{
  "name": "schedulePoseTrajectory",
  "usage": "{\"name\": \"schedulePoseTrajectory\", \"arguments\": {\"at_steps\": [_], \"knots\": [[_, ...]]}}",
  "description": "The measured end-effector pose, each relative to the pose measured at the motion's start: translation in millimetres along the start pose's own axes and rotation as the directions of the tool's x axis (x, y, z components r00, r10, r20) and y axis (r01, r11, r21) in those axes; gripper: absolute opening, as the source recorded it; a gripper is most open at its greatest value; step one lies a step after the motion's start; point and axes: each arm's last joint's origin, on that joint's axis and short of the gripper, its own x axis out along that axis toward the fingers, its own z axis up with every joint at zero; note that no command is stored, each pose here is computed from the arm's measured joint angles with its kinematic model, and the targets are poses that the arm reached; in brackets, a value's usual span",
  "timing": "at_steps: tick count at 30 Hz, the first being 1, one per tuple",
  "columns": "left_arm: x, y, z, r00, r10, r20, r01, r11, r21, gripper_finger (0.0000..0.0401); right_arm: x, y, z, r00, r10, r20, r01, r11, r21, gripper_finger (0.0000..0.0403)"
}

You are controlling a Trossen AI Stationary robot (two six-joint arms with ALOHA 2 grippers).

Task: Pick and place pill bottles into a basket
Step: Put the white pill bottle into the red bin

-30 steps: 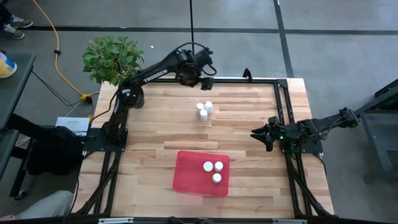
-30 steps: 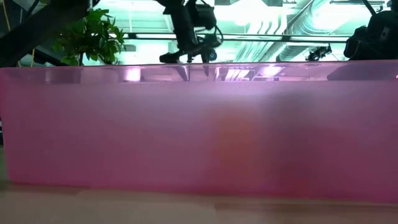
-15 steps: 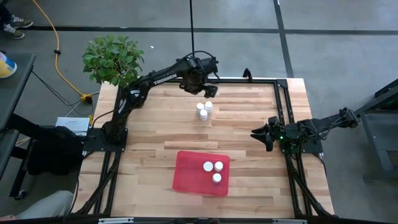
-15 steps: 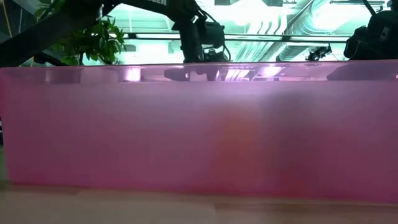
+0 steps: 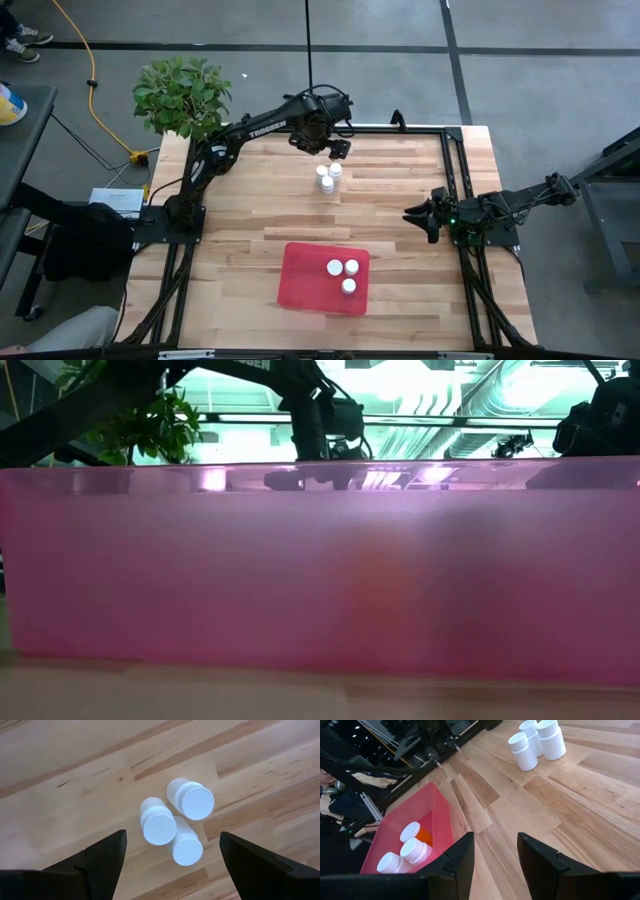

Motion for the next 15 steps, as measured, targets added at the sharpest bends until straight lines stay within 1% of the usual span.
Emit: {"name": "schedulePoseTrajectory", "arguments": {"at_steps": [8,10,12,15], "knots": [[22.6,-1.4,-2.2,0.996,0.054,-0.070,-0.054,0.999,0.003,0.0353,0.0,0.0,0.0,1.000,-0.001,0.000,0.001,1.000,0.001,0.0140],[26.6,-6.3,-3.8,0.997,0.048,-0.062,-0.047,0.999,0.017,0.0353,0.0,0.0,0.0,1.000,0.000,0.000,0.000,1.000,0.003,0.0140],[29.7,-5.3,-5.2,0.994,0.068,-0.080,-0.066,0.997,0.029,0.0353,0.0,0.0,0.0,1.000,-0.001,0.001,0.001,1.000,0.004,0.0140],[35.6,-9.0,-5.3,0.996,0.058,-0.069,-0.056,0.998,0.036,0.0353,0.0,0.0,0.0,1.000,0.000,0.001,0.000,1.000,0.005,0.0140]]}}
